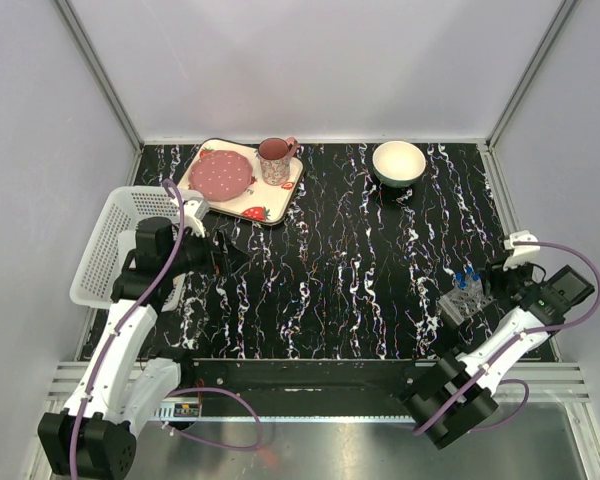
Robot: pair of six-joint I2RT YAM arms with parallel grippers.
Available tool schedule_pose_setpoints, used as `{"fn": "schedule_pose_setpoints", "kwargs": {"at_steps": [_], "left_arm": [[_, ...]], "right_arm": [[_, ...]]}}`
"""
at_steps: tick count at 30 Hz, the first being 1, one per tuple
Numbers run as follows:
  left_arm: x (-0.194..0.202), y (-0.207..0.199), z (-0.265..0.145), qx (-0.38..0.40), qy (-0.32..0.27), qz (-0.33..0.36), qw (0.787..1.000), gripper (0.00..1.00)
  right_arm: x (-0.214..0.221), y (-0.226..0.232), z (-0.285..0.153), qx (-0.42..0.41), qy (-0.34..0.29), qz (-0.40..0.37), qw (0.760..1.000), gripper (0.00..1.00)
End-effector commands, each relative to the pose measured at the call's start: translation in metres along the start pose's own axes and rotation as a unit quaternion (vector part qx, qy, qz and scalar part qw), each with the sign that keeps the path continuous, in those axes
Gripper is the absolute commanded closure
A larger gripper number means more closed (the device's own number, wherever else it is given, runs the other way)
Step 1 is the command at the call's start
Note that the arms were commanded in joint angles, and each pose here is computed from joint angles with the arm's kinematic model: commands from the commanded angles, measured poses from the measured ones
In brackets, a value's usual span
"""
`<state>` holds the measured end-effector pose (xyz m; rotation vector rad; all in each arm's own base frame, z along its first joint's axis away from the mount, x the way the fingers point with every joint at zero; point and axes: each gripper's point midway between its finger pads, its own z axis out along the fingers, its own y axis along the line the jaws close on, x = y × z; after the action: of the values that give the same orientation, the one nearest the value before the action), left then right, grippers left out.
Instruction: Organize the chemistry lab equipment
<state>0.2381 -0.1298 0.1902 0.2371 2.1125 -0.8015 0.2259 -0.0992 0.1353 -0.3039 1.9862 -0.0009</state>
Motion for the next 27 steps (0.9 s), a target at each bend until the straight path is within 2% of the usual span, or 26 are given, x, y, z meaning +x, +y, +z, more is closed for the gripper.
{"fn": "schedule_pose_setpoints", "kwargs": {"at_steps": [1,6,10,11,13,18,19,22,27], "left_arm": [[-0.023,-0.014,-0.008,0.017,-0.035,0.019,0.999,0.01],[-0.042,-0.025,-0.026,0.005,-0.055,0.030,0.998,0.01],[-0.058,-0.031,-0.043,-0.013,-0.066,0.048,0.997,0.01],[-0.068,-0.036,-0.050,-0.014,-0.076,0.061,0.995,0.01],[-0.073,-0.039,-0.059,-0.025,-0.082,0.067,0.994,0.01],[-0.099,-0.057,-0.086,-0.034,-0.118,0.087,0.989,0.01],[-0.101,-0.059,-0.089,-0.034,-0.122,0.087,0.988,0.01],[-0.110,-0.067,-0.101,-0.034,-0.137,0.086,0.986,0.01],[-0.124,-0.084,-0.125,-0.038,-0.158,0.084,0.983,0.01]], "right_arm": [[-0.040,-0.010,-0.016,0.011,-0.017,-0.017,1.000,0.43],[-0.072,-0.009,-0.026,-0.007,-0.030,0.022,0.999,0.32],[-0.110,-0.009,-0.039,-0.009,-0.054,0.045,0.997,0.16],[-0.116,-0.007,-0.043,-0.010,-0.060,0.047,0.997,0.08],[-0.134,-0.005,-0.050,-0.011,-0.075,0.046,0.996,0.02],[-0.167,-0.003,-0.065,0.003,-0.097,0.118,0.988,0.00],[-0.178,-0.004,-0.069,0.009,-0.102,0.156,0.982,0.00],[-0.198,-0.007,-0.077,0.016,-0.112,0.207,0.972,0.00],[-0.228,-0.011,-0.091,0.034,-0.133,0.265,0.954,0.00]]}}
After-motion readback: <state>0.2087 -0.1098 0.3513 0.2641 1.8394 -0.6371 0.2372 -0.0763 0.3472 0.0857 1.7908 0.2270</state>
